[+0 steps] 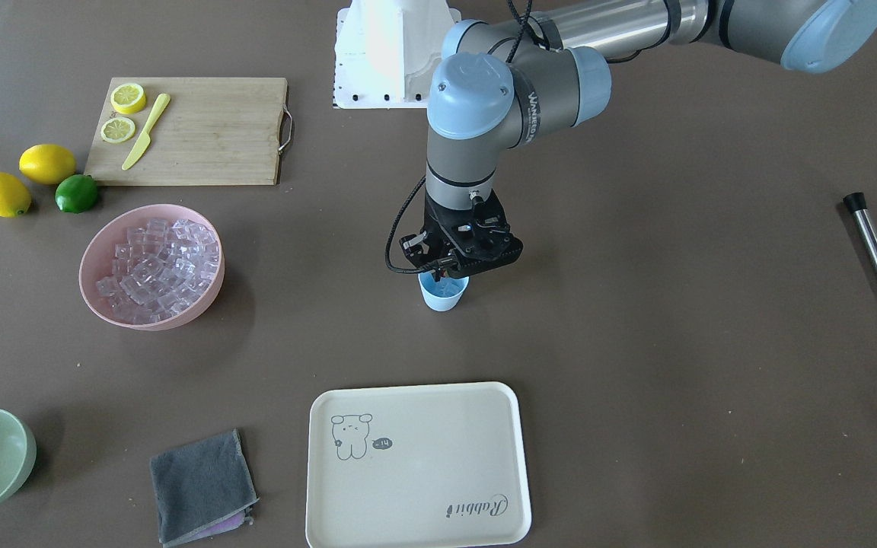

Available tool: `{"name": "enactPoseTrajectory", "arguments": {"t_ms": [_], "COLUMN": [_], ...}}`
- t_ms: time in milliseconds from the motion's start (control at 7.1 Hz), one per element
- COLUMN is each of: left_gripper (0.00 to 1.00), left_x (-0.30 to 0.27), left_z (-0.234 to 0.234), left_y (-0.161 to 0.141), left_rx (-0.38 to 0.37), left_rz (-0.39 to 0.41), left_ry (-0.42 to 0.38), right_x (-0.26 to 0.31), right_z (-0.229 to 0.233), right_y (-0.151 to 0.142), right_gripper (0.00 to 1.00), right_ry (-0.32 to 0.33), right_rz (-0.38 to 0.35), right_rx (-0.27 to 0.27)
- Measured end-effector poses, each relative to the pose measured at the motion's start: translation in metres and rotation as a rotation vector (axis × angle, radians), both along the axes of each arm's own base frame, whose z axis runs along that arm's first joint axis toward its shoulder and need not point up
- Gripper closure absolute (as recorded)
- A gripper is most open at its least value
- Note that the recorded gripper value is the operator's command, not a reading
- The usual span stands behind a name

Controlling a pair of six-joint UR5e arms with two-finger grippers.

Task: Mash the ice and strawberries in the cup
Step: 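Open the left gripper to drop the strawberry into the cup, then withdraw the left arm to the table edge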

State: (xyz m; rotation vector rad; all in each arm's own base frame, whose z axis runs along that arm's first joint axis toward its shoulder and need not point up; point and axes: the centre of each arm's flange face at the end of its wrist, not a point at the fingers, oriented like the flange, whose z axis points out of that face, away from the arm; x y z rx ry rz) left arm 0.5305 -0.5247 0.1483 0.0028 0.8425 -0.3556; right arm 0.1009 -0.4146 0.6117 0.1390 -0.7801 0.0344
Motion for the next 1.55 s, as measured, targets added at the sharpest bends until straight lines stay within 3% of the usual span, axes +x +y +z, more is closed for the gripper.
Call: {"name": "enactPoseTrajectory", "arguments": {"t_ms": [423, 705, 1127, 1550], "left_gripper": [0.02, 0.02, 0.02, 0.02], "left_x": [-0.008, -0.065, -0.219, -0.384], "left_z": [0.006, 0.072, 0.271, 0.482], "left_y": [0.004, 0.02, 0.018, 0.033], "left_rx": [-0.002, 0.001, 0.076, 0.174], "left_rz": [-0.004, 0.005, 0.121, 0.233], "left_ry": [0.004, -0.012, -0.101, -0.119], "right_x": [0.0, 0.0, 0.0, 0.0], "right_z": [-0.001, -0.003, -0.008, -0.013], "right_y": [0.0, -0.001, -0.001, 0.0], "right_gripper": [0.0, 0.0, 0.0, 0.0], "right_ry": [-0.001, 0.0, 0.0, 0.001], "right_rz": [-0.001, -0.001, -0.001, -0.001], "right_rx": [0.003, 0.006, 0.016, 0.026]}}
